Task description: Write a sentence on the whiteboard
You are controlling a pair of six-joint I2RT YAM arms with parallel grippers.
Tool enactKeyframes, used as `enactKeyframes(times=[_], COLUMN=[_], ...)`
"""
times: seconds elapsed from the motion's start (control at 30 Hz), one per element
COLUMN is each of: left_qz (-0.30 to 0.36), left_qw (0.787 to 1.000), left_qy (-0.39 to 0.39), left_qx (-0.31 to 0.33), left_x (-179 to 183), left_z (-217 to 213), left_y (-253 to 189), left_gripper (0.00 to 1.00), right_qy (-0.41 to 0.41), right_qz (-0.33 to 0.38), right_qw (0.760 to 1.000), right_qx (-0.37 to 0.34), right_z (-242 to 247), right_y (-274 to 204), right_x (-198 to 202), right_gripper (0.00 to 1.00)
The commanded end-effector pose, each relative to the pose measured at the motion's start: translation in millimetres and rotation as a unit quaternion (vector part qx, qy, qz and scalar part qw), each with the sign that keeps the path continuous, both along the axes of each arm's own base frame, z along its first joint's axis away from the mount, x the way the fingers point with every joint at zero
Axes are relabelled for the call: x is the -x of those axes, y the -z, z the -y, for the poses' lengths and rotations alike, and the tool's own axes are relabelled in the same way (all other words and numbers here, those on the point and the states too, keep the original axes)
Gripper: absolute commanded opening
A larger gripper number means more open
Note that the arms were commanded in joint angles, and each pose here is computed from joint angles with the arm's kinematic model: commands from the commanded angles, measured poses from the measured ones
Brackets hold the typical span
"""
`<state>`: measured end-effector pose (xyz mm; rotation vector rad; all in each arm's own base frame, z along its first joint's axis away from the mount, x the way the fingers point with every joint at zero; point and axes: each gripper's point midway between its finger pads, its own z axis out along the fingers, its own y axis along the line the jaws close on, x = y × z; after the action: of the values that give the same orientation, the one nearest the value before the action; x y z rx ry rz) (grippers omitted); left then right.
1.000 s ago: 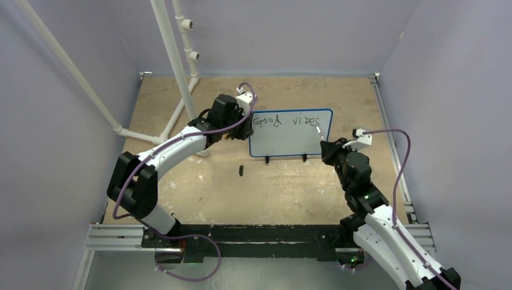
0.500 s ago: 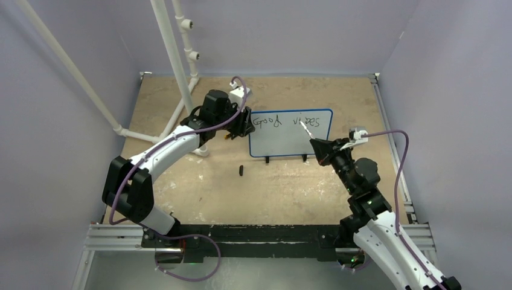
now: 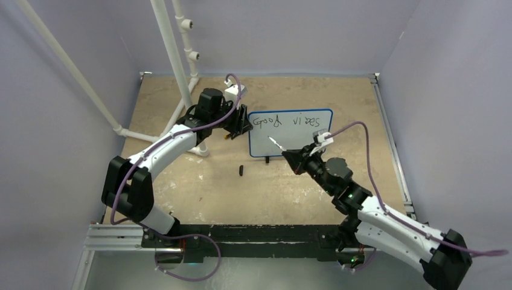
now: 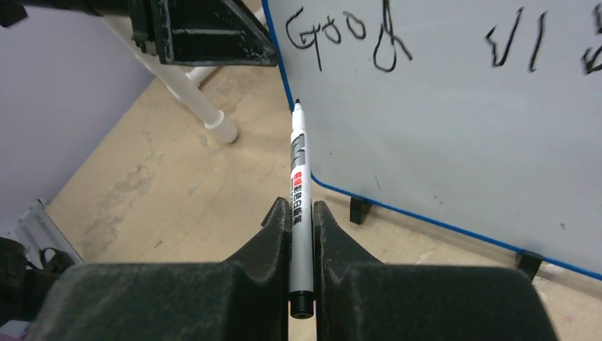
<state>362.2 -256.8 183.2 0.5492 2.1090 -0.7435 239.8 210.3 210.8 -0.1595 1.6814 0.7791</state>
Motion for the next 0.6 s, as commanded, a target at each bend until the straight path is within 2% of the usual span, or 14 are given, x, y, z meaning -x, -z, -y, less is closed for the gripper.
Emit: enactKeyframes(times=[0.0, 0.1, 0.57], left_qz=[-0.005, -0.015, -0.027], left_qw=[0.999, 0.999, 0.999], left_qy=[0.027, 0.034, 0.027], left_qx=[0.033, 0.037, 0.031], left_x=[4.3, 5.7, 3.5], left_z=[12.1, 15.2, 15.2], left_y=[-1.4, 3.2, 13.8], left_gripper=[0.4, 0.35, 0.25], right_qy=[0.036, 0.037, 0.046], right_qz=[0.02, 0.012, 0.016], right_qw=[0.999, 0.999, 0.999], right_qx=[-0.012, -0.006, -0.001], right_z=[-14.5, -28.9, -60.9], right_y=[-12.1, -3.4, 7.1], right_x=[-11.0, -13.4, -32.7], right_gripper=[0.0, 0.0, 0.0])
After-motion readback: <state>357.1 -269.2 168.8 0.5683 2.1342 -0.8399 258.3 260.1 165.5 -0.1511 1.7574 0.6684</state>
